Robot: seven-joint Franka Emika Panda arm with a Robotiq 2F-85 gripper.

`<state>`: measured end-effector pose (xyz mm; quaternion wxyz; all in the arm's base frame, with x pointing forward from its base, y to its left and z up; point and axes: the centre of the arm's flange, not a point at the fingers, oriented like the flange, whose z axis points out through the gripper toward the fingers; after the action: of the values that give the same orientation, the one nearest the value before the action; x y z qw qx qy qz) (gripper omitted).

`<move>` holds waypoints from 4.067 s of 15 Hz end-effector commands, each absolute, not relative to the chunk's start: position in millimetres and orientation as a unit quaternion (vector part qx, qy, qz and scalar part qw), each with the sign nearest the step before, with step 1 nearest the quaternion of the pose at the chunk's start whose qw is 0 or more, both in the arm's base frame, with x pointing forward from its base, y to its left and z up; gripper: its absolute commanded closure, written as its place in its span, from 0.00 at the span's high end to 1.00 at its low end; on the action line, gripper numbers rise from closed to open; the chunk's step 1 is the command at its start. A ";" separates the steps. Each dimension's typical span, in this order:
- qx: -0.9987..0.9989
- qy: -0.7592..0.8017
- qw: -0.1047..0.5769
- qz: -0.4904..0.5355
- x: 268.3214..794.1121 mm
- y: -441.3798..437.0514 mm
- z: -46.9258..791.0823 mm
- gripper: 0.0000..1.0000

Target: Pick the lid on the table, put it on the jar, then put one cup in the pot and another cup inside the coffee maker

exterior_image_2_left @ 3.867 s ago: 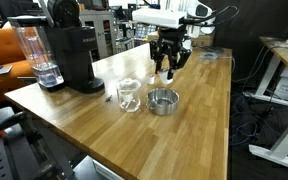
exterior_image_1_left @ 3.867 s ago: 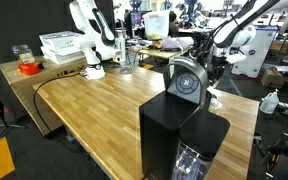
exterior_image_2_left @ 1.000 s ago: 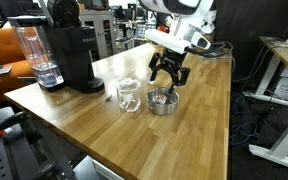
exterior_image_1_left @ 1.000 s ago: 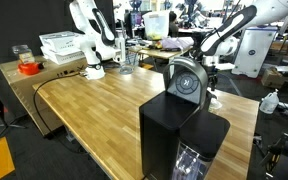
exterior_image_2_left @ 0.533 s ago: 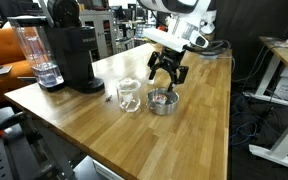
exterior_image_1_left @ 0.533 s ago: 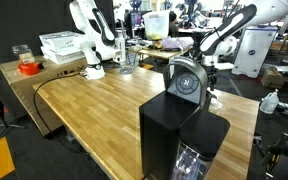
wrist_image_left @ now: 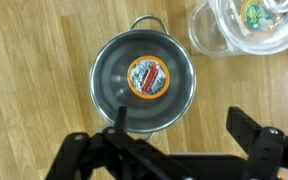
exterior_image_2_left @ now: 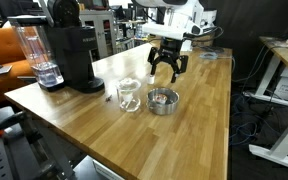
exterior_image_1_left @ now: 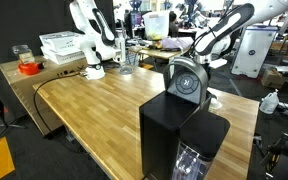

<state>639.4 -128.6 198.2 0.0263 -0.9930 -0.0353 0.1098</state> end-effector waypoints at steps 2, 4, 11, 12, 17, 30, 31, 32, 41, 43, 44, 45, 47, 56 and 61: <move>-0.993 -0.061 0.008 0.098 657.3 -113.6 208.2 1.00; -0.993 -0.070 0.017 0.094 662.4 -106.2 206.8 1.00; -0.989 -0.109 0.060 0.075 682.6 -76.9 203.2 1.00; -0.988 -0.118 0.063 0.076 686.1 -73.1 201.6 1.00; -0.981 -0.164 0.061 0.088 701.3 -58.0 189.3 1.00; -0.972 -0.208 0.063 0.091 706.5 -22.3 179.8 1.00; -0.972 -0.208 0.063 0.091 706.5 -22.2 179.8 1.00; -0.972 -0.208 0.063 0.091 706.5 -22.2 179.8 1.00; -0.971 -0.214 0.053 0.090 710.1 -19.8 176.2 1.00; -0.970 -0.220 0.050 0.092 712.3 -16.2 174.3 1.00; -0.969 -0.224 0.049 0.092 713.5 -13.7 172.6 1.00; -0.968 -0.227 0.049 0.093 714.3 -11.1 170.6 1.00; -0.967 -0.234 0.048 0.094 716.7 -5.8 164.6 1.00; -0.958 -0.268 0.040 0.095 740.8 12.9 143.4 1.00; -0.953 -0.284 0.043 0.093 750.9 19.8 134.0 1.00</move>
<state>734.0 19.7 136.0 0.0448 -0.9589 -0.2668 0.0861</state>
